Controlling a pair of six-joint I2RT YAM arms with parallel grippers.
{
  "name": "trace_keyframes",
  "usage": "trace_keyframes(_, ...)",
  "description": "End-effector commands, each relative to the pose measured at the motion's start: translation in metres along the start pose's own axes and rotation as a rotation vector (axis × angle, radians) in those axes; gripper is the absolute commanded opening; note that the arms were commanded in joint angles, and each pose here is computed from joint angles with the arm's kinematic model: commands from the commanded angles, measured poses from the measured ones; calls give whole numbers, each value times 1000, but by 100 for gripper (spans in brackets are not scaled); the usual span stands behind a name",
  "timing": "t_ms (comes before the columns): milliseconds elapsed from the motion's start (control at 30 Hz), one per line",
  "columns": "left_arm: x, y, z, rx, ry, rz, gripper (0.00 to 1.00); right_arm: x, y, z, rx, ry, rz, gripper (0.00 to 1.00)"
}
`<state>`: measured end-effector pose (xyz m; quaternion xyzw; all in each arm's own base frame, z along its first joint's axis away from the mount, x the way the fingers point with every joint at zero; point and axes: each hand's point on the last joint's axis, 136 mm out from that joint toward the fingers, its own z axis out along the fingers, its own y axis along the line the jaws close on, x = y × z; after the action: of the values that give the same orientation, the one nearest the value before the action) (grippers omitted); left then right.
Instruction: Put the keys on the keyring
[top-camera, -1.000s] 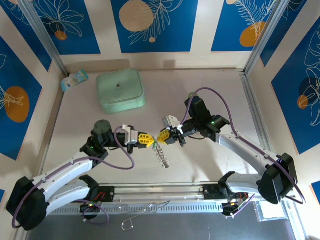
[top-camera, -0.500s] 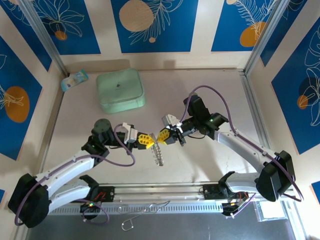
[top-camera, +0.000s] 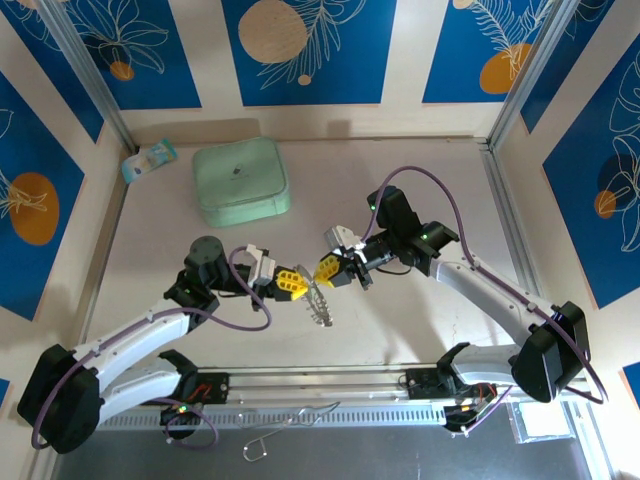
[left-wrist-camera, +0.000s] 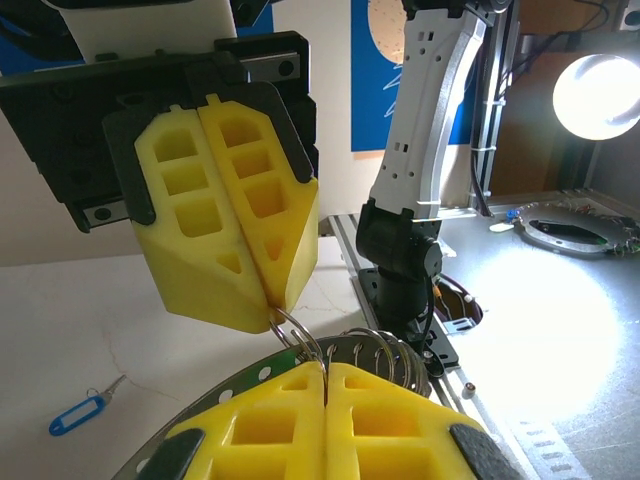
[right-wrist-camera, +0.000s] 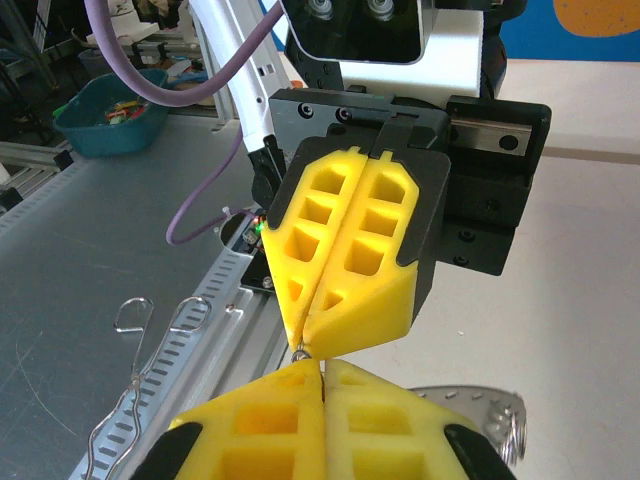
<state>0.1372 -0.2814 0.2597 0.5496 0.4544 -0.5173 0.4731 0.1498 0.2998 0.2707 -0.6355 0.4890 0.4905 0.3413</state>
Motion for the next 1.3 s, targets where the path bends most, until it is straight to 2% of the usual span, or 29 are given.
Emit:
trace_keyframes(0, -11, -9, -1, 61, -14, 24, 0, -9, -2, -3, 8, -4, -32, 0)
trace_keyframes(400, -4, 0, -4, -23, 21, 57, 0, -9, -5, -3, 69, 7, -75, 0)
trace_keyframes(500, -3, 3, -5, -54, 30, 66, 8, -10, -4, -3, 69, 3, -75, 0)
trace_keyframes(567, -3, 5, -7, -78, 34, 69, 21, -9, -3, -2, 70, 5, -77, 0)
trace_keyframes(633, -4, 6, -8, -97, 36, 71, 26, -8, -3, -2, 74, 11, -76, 0)
trace_keyframes(767, -2, 11, -11, -141, 50, 58, 28, -2, -6, 1, 95, 34, -79, 0)
trace_keyframes(867, 3, 20, -13, -199, 71, 28, 37, 5, -10, 3, 113, 54, -75, 0)
trace_keyframes(1033, 12, 32, -15, -254, 136, -57, 38, 8, -14, 7, 137, 75, -92, 0)
trace_keyframes(1267, 23, 38, -11, -253, 184, -174, 37, 14, -22, 12, 167, 115, -101, 0)
